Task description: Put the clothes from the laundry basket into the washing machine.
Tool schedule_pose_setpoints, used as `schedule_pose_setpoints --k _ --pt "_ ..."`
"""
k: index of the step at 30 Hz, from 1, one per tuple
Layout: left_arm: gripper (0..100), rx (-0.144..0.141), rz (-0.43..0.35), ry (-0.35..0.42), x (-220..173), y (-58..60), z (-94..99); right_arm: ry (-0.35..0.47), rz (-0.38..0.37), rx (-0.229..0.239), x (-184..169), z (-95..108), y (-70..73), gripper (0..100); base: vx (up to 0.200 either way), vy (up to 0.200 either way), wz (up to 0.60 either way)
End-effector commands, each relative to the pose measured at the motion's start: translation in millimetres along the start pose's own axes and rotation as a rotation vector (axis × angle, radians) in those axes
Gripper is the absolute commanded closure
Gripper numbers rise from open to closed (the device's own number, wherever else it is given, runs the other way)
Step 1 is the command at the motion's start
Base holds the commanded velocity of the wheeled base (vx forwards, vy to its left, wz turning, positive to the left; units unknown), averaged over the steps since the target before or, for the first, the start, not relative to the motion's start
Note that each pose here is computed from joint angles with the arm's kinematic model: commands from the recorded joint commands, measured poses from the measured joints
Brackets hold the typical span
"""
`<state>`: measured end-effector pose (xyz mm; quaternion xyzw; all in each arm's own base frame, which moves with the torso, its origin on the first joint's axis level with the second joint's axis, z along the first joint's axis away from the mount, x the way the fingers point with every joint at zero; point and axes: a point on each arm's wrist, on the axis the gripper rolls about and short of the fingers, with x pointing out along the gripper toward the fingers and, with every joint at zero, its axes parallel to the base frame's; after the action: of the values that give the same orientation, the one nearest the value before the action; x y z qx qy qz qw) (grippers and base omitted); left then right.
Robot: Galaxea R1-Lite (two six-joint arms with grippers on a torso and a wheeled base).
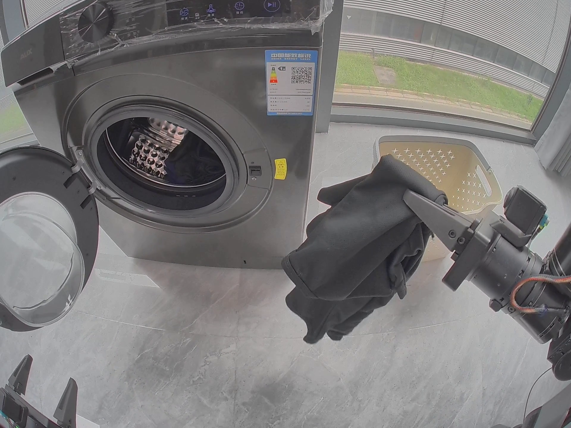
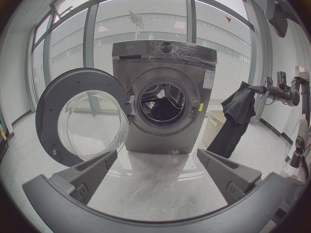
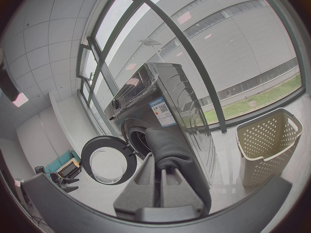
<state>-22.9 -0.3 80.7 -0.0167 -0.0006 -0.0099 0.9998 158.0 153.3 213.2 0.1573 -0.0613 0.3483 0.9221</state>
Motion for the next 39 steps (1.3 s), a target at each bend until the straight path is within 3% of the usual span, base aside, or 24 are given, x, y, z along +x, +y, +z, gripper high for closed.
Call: schedule_pose_setpoints --k 1,11,17,39 --pt "0 0.0 0.0 0.001 0.1 0.2 -5.3 0.004 -0.001 0.0 0.8 -1.1 -0.4 100 -0.2 0.0 0.0" --pt "0 -0.002 0.0 0.001 0.1 0.2 -5.3 0.007 -0.004 0.001 1.3 -1.9 -0.6 100 -0.2 0.0 0.0" --pt "0 0.0 0.0 0.001 0.1 0.2 -5.3 0.011 -0.005 0.001 2.0 -3.1 -0.8 100 0.0 0.0 0.0" --pt "0 0.001 0.0 0.001 0.1 0.2 -5.3 0.015 -0.009 0.001 2.7 -4.2 -1.4 100 0.0 0.2 0.0"
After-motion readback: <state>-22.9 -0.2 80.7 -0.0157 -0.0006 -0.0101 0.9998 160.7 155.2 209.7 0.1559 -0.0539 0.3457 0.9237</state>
